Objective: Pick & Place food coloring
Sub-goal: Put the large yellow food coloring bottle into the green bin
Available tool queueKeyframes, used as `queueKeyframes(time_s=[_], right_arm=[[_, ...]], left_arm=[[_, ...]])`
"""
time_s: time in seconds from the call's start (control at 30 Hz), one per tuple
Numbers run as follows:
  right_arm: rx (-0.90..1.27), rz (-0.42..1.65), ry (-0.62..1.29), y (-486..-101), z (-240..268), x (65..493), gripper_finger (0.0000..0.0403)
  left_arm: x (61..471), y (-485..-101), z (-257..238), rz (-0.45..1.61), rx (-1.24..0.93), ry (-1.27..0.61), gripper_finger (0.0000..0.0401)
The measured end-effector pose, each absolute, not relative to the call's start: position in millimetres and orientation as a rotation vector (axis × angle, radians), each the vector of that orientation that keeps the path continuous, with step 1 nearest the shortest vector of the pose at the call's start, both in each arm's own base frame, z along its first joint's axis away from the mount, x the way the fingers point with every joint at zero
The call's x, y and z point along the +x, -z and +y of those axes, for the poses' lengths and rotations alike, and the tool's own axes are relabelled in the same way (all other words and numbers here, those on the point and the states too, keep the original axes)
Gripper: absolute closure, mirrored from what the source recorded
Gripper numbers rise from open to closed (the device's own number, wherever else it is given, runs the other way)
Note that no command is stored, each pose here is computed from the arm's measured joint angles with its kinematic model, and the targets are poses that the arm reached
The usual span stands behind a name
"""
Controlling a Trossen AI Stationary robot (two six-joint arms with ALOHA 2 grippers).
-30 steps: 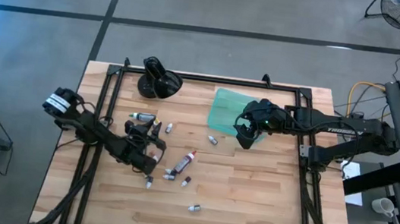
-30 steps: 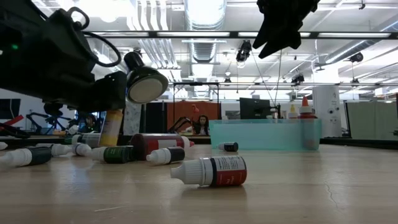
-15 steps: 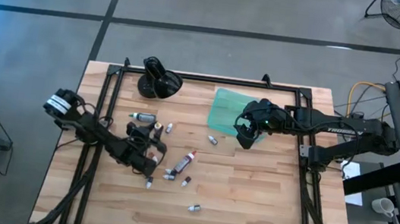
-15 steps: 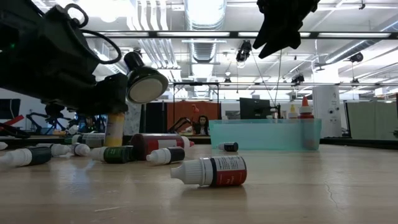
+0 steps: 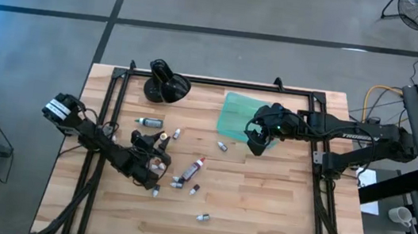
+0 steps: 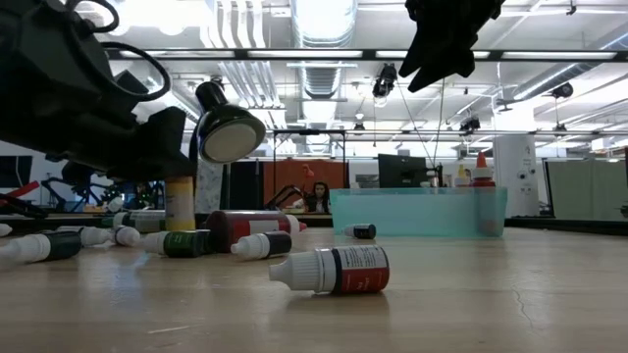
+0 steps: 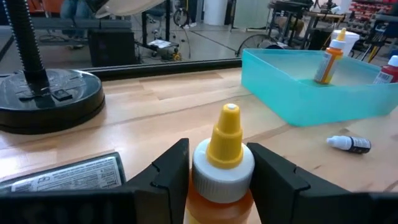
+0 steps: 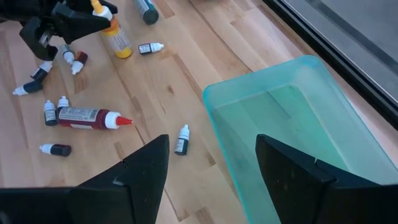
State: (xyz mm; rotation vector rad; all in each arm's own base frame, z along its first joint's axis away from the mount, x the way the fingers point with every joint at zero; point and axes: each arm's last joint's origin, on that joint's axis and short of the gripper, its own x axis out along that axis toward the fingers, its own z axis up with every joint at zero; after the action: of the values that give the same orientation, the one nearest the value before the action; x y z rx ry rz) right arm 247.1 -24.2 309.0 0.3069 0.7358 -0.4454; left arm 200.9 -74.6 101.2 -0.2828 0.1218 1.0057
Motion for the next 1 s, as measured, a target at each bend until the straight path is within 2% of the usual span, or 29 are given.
queueKeyframes(time_s=[0.13,0.23,0.37,0.53,0.7,1.0], right_arm=[[0.319,0.733,0.451,-308.9,-24.1,247.1,0.0170],[0.319,0.732,0.451,-309.0,-24.1,247.1,0.0170],[0.319,0.731,0.451,-309.1,-24.3,247.3,0.0170],[0.315,0.731,0.450,-309.1,-24.3,247.3,0.0170],[0.315,0.731,0.450,-309.1,-24.3,247.3,0.0170],[0.315,0.731,0.450,-309.1,-24.3,247.3,0.0170]], left_arm=[[199.4,-100.5,-74.3,0.119,-0.298,-1.009,0.0268],[199.9,-100.1,-74.9,0.128,-0.326,-1.002,0.0249],[195.7,-92.6,-73.9,0.269,-0.339,-0.975,0.0217],[194.2,-91.6,-75.8,0.341,-0.359,-0.951,0.0190],[193.8,-93.4,-78.7,0.345,-0.359,-0.935,0.0185],[186.0,-103.1,-86.7,0.487,-0.439,-0.860,0.0185]])
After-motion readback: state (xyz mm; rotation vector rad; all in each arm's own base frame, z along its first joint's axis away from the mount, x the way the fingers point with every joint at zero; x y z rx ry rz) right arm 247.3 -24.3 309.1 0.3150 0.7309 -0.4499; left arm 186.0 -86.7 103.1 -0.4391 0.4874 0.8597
